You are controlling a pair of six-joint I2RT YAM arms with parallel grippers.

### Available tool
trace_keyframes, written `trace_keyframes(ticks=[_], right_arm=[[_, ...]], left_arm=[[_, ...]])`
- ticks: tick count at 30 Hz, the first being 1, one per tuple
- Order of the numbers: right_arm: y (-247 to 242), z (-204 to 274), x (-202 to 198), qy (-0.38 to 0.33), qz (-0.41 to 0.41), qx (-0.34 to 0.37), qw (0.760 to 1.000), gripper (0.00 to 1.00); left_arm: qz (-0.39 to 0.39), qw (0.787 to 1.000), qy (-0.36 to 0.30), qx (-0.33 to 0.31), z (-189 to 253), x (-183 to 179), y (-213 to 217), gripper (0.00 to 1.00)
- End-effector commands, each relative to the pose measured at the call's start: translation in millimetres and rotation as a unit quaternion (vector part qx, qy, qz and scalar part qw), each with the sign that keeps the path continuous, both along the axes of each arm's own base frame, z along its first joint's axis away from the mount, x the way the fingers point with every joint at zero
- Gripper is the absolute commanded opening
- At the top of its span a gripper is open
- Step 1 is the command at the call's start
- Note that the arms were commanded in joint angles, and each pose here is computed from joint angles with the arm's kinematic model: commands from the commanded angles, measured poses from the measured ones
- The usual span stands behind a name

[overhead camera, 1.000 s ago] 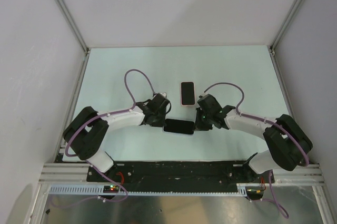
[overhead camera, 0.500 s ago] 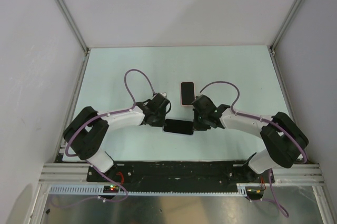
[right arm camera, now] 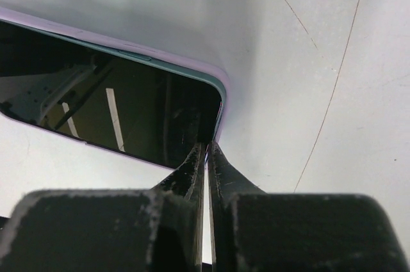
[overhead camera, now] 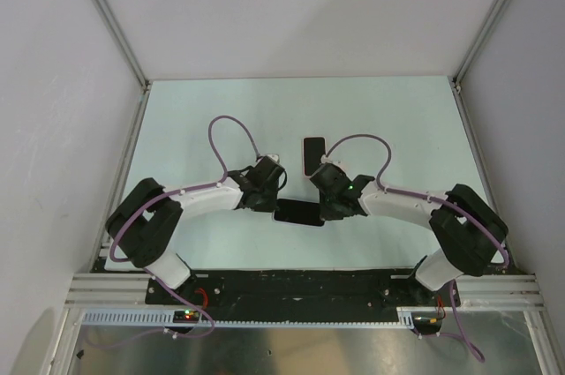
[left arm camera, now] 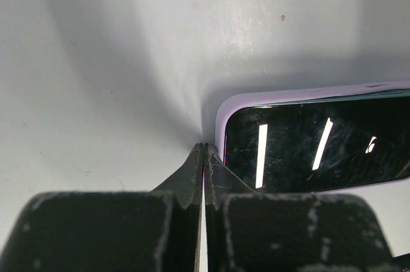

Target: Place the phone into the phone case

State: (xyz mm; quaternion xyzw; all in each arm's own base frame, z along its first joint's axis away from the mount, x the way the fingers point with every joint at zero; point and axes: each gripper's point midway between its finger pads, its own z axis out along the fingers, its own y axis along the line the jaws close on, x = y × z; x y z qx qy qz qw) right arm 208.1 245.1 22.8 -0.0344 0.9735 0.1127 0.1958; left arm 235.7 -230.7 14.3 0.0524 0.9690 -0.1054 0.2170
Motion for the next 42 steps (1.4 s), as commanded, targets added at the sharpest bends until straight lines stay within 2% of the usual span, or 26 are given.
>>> trace_keyframes(ticks=[1,8,13,18,23,31,42], right_arm=[[14.0,-7.1,-0.5,-0.006,0.013,0.001,1.000,0.06],[17.9,75.4,43.9,-0.096,0.005,0.052,0.994,0.19],[24.5,97.5,73.3,-0.126,0.015,0.066,0.990,0.21],[34.5,87.1,95.6,-0.117,0.030,0.072,0.990,0.21],[37.4,68.7,104.8,-0.095,0.037,0.066,0.993,0.21],[35.5,36.1,93.5,-0.055,0.047,0.042,0.996,0.18],[21.9,3.4,65.9,-0.021,0.047,0.030,0.998,0.17]], left_arm=[[0.002,0.999,-0.016,-0.030,9.3,5.9,-9.9,0.00],[0.037,0.997,-0.052,-0.046,35.9,7.0,9.9,0.00],[0.028,0.996,-0.048,-0.063,41.4,-10.5,5.0,0.00],[0.020,0.996,-0.032,-0.084,39.8,-35.7,-13.6,0.00],[0.032,0.993,-0.015,-0.111,33.6,-45.5,-29.4,0.00],[0.053,0.992,0.007,-0.112,12.7,-45.9,-32.7,0.00],[0.081,0.992,0.012,-0.097,-1.7,-29.6,-12.1,0.00]])
